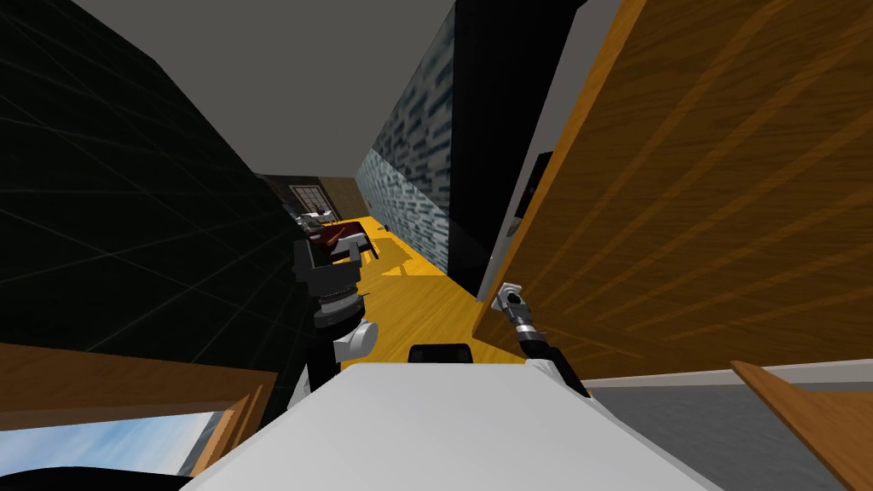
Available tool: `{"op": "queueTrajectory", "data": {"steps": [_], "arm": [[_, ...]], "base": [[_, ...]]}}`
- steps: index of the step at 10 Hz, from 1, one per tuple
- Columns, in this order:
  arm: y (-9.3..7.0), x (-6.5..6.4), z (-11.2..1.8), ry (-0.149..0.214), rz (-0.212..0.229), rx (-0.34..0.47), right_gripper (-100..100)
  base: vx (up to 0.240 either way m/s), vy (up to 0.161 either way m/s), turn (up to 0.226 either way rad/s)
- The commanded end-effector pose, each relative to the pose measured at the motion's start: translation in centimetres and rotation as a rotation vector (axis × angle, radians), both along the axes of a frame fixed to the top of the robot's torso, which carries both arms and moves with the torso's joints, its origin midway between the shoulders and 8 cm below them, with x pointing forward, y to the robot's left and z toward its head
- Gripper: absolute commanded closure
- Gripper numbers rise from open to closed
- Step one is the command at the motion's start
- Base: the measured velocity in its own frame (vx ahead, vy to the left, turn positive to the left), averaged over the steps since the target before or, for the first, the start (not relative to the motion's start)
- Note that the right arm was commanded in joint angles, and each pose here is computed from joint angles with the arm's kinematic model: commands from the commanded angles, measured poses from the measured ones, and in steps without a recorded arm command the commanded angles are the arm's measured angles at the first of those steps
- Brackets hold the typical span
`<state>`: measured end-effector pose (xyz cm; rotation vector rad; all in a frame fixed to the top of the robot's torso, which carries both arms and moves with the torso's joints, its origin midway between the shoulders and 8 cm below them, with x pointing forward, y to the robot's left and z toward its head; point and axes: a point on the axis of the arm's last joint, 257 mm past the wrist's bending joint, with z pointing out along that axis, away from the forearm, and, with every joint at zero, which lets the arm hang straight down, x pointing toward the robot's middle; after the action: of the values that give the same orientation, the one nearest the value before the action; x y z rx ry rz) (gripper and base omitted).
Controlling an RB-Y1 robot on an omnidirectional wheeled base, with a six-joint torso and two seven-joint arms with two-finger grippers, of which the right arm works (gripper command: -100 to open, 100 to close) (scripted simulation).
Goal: Pull the door open
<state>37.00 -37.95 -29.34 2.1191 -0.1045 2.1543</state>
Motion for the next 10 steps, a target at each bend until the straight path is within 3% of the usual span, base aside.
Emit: {"op": "queueTrajectory", "data": {"steps": [1,5,10], "arm": [[1.7,-0.5,-0.3,0.011,0.036,0.018,100],[2.2,-1.3,-0.3,0.011,0.055,0.018,100],[3.4,-3.5,-0.3,0.013,0.102,0.023,100]], "base": [[-0.015,-0.002,0.025],[-0.014,-0.005,0.003],[-0.069,-0.032,0.001]]}}
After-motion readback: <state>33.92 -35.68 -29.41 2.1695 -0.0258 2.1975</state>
